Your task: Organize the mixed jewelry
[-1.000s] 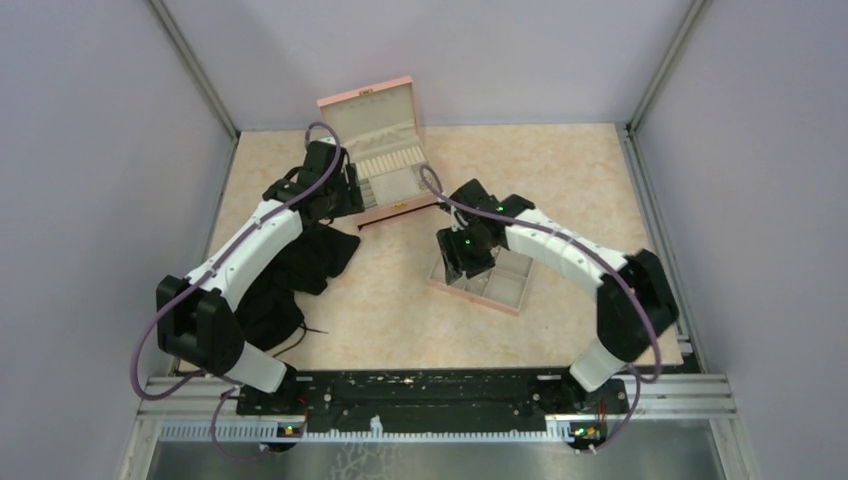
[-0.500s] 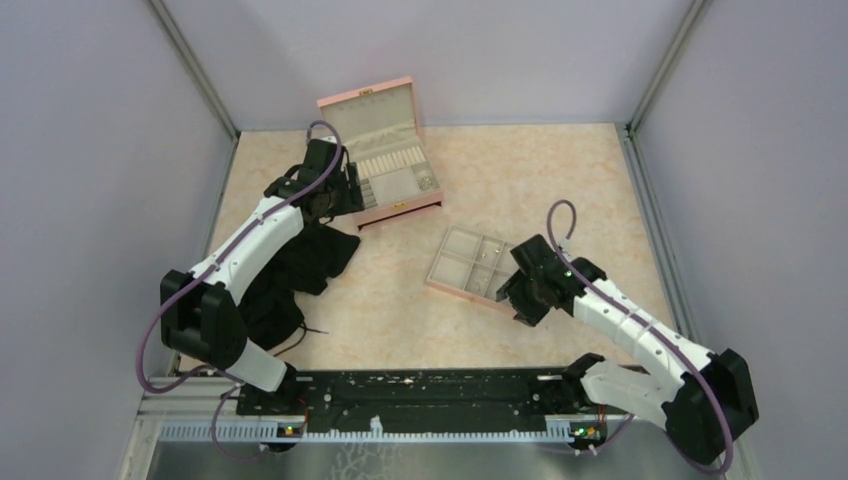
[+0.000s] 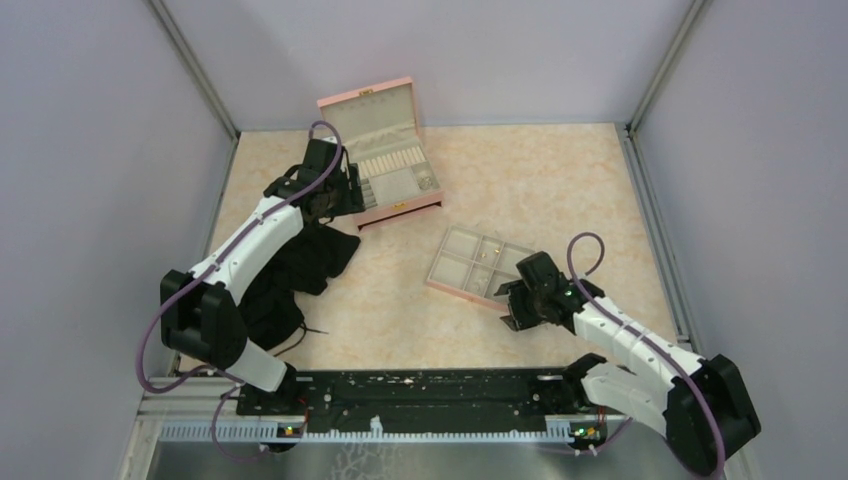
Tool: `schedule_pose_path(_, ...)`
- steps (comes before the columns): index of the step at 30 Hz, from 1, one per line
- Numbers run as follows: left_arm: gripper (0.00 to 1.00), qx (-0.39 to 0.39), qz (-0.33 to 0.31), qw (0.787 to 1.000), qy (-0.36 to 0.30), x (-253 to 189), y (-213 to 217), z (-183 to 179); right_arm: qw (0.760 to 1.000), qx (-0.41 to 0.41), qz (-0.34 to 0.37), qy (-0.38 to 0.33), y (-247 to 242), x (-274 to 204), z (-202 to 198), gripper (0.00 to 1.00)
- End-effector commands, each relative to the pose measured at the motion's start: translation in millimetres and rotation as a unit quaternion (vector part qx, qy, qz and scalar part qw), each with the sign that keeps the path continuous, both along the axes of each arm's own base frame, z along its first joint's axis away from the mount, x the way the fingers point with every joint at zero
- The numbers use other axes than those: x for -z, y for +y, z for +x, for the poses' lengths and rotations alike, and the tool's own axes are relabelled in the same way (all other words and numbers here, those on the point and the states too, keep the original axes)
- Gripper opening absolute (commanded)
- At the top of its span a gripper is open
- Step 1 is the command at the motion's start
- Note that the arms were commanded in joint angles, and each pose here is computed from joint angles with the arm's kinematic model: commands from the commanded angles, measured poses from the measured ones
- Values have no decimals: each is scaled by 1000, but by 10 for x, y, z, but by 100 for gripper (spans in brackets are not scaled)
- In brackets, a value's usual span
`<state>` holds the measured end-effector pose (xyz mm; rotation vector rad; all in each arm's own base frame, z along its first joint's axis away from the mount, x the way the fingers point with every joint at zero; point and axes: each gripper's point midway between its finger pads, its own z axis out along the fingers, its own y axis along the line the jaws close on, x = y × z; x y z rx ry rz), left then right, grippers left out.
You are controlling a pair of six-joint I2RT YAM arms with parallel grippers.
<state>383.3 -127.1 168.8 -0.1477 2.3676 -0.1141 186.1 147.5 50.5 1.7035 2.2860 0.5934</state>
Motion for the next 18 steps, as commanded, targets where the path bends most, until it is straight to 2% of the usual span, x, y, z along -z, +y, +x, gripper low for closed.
schedule_pose_path(1,73,5,-3,1000,-16,-95,21,3,999,43,19,-21,25,-47,226,54)
schedule_pose_path(8,73,2,-2,1000,-16,-90,49,-20,999,55,1,-3,-47,74,235,50)
schedule_pose_path(14,73,-3,-2,1000,-19,-103,78,-17,999,48,-25,0,-107,130,255,33)
schedule_pose_path(18,73,-8,-2,1000,-22,-123,106,-5,998,29,-59,1,-171,109,287,27)
